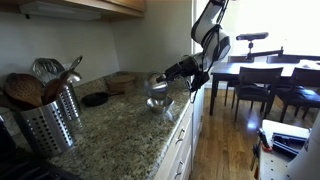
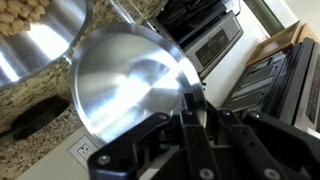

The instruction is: Pour the things in the bowl on the left into the bowl on the right

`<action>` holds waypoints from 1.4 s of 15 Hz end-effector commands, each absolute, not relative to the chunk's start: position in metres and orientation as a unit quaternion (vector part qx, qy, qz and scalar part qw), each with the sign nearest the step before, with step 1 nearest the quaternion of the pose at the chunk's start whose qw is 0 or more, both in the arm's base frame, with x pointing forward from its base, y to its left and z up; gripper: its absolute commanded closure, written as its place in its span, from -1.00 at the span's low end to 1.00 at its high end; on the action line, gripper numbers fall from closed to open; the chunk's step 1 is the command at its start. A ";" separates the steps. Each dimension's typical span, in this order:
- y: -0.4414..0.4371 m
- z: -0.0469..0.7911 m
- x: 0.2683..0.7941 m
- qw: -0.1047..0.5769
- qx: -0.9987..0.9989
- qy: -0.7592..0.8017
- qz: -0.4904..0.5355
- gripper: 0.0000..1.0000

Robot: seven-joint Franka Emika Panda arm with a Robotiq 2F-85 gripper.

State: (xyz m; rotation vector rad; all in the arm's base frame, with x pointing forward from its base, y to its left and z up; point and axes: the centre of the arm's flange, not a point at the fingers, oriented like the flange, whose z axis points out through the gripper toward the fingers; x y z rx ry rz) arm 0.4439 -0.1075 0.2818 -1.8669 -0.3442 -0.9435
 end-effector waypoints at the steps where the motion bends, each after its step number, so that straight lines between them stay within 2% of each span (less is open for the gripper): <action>1: -0.110 0.281 0.435 0.497 -0.752 -0.136 -0.411 0.86; 13: -0.083 0.299 0.456 0.449 -0.802 -0.140 -0.369 0.85; 21: -0.034 0.342 0.475 0.348 -0.862 -0.154 -0.335 0.85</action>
